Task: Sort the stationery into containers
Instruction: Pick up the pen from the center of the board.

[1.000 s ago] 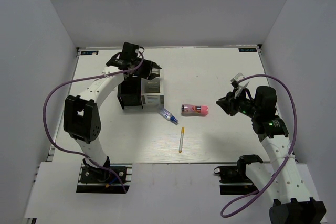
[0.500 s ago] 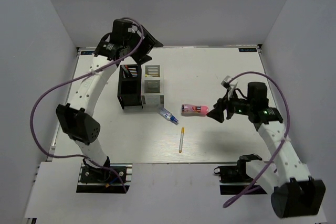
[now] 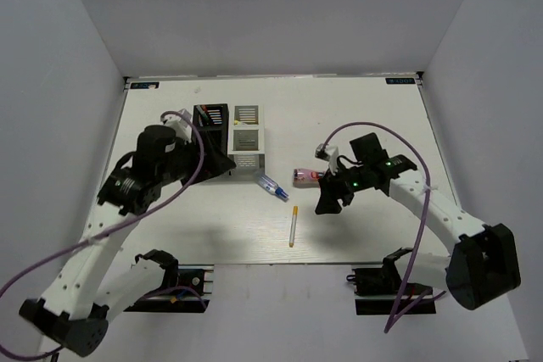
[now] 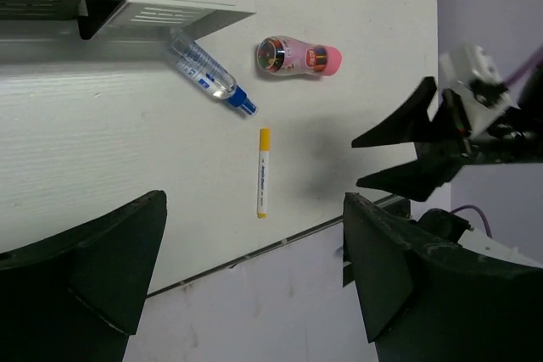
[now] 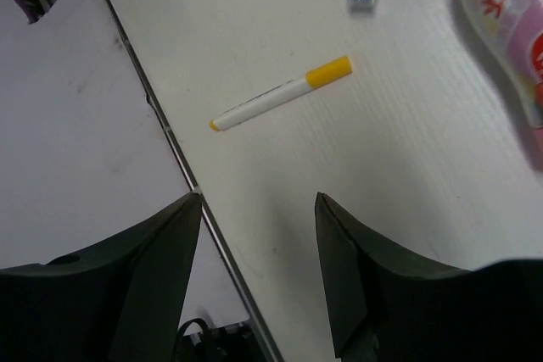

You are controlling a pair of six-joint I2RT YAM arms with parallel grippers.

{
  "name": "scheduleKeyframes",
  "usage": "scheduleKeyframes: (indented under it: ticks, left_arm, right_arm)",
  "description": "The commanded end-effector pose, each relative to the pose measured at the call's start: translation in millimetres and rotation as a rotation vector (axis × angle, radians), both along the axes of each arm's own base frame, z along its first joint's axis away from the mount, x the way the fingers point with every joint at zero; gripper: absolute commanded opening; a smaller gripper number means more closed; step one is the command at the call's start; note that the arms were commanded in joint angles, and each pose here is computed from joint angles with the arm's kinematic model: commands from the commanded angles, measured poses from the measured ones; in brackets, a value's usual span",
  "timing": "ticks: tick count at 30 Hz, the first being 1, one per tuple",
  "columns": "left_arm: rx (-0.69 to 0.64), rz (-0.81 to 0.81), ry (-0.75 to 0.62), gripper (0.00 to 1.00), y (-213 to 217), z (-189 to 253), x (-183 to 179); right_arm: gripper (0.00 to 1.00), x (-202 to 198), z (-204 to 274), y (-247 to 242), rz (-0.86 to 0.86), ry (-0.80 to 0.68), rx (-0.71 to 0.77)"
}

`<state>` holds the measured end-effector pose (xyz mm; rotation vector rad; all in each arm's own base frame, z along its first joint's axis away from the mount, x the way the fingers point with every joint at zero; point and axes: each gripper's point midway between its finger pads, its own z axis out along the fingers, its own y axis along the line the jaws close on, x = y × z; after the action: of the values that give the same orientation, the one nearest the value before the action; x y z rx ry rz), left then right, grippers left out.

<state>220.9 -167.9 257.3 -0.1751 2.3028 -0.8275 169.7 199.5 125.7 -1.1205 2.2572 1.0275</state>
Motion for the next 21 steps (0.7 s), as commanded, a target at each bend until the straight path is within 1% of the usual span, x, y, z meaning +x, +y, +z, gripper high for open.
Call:
scheduleKeyframes:
  ticks: [1,2,3,4,6,7,8,9,10,12,13,14,15,18,20,21]
  left_arm:
    - [0.049,0.006,-0.026,0.94,15.4,-9.9,-17.4]
    - [0.054,0.006,-0.015,0.94,17.7,-14.2,-22.3]
    - [0.066,0.014,-0.005,0.94,21.2,-19.4,-25.7]
    - [0.069,0.013,0.002,0.94,24.2,-25.8,-32.1]
    - [0.073,0.028,0.015,0.94,28.6,-33.2,-38.4]
    - [0.074,0.033,0.034,0.94,30.3,-39.9,-42.7]
    - [0.072,0.047,0.032,0.94,33.9,-38.7,-46.8]
    - [0.084,0.055,0.042,0.94,36.9,-43.8,-49.1]
    - [0.094,0.055,0.062,0.94,38.7,-47.6,-52.9]
    - [0.084,0.084,0.060,0.94,43.0,-45.3,-56.7]
    - [0.089,0.084,0.068,0.94,43.7,-46.8,-58.3]
    - [0.087,0.100,0.070,0.94,46.5,-46.7,-60.7]
    - [0.085,0.106,0.083,0.94,46.4,-50.0,-61.3]
    - [0.088,0.119,0.093,0.94,49.5,-51.4,-65.0]
    - [0.088,0.119,0.093,0.94,49.5,-51.4,-65.0]
    - [0.088,0.119,0.093,0.94,49.5,-51.4,-65.0]
  right_arm:
    - [0.62,-1.4,-7.5,12.8,-0.016,0.061,-0.035]
    - [0.62,-1.1,-14.5,14.1,-0.022,0.078,-0.057]
    - [0.62,5.9,-16.7,15.5,-0.039,0.058,-0.072]
    - [0.62,1.2,-25.0,19.7,-0.043,0.097,-0.100]
    - [0.60,8.3,-29.3,25.2,-0.077,0.080,-0.127]
    - [0.60,11.1,-34.0,28.4,-0.100,0.096,-0.148]
    - [0.60,11.9,-34.0,34.9,-0.104,0.088,-0.146]
    - [0.60,14.8,-38.7,37.5,-0.147,0.109,-0.175]
    - [0.60,18.7,-36.1,46.5,-0.182,0.115,-0.164]
    - [0.60,17.9,-44.4,53.6,-0.243,0.164,-0.195]
    - [0.60,28.6,-47.6,51.8,-0.302,0.132,-0.231]
    - [0.63,24.2,-46.6,61.7,-0.326,0.156,-0.226]
    - [0.63,27.6,-55.5,61.1,-0.361,0.154,-0.262]
    - [0.66,26.1,-67.6,71.0,-0.426,0.169,-0.300]
    - [0.66,30.1,-71.5,73.4,-0.464,0.135,-0.335]
    - [0.67,25.1,-80.7,76.7,-0.463,0.138,-0.367]
